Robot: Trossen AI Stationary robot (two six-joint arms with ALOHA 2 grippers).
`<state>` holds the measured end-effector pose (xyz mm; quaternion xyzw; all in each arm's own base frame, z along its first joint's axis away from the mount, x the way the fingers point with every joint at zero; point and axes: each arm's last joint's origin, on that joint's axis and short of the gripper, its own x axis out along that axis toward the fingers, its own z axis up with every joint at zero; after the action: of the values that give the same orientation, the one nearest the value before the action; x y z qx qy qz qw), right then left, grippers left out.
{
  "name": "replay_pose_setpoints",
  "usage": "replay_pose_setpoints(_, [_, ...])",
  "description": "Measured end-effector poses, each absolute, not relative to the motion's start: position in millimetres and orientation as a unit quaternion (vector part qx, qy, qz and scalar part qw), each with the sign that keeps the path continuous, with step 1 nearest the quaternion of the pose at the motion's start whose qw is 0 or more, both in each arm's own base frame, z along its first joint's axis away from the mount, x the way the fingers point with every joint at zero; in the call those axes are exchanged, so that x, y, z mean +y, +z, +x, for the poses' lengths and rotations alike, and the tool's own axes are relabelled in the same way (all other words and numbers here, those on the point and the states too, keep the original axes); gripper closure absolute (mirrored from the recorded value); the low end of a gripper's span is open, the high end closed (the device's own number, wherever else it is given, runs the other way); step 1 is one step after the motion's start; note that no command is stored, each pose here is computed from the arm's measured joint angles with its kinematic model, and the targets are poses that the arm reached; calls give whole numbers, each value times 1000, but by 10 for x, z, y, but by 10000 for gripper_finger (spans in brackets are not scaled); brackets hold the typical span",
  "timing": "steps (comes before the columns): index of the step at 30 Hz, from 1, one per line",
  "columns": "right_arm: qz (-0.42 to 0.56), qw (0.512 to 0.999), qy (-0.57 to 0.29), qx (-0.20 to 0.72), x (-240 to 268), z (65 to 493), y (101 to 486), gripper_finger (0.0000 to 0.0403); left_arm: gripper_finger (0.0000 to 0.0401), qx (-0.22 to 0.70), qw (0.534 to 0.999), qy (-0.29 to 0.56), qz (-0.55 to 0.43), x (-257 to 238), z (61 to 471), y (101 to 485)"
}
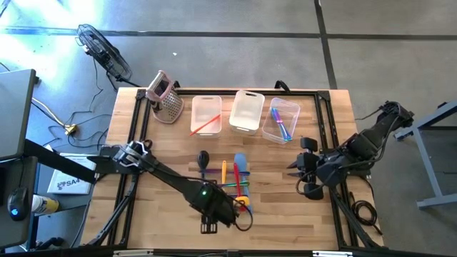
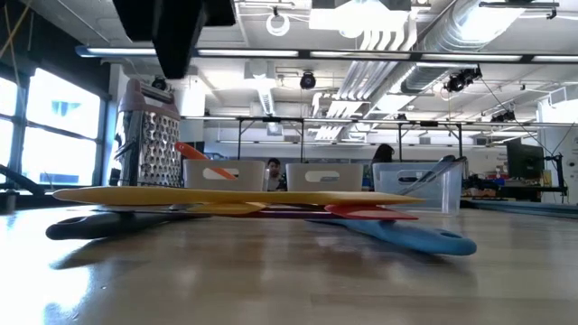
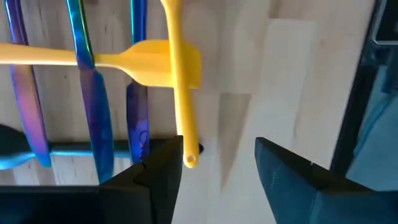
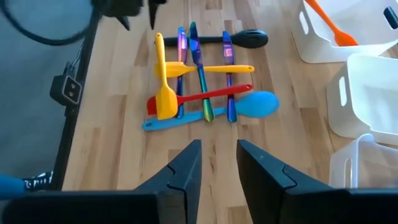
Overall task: Pick & Place Kitchen Items
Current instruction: Put the yellow spatula into the left white bin
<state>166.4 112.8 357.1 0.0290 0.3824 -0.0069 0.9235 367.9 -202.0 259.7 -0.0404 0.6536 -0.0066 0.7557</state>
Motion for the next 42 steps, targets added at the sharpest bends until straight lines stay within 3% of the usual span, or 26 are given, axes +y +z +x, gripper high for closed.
replay_pose_setpoints(29, [58,923,-3,381,1202,1616,3571,309,217,664,747,-3,-15,-1992,3635,2024])
replay_pose_setpoints(42, [66,923,-5,379,1204,1619,3574,309,217,658,753,-15,0,-1992,3648,2007])
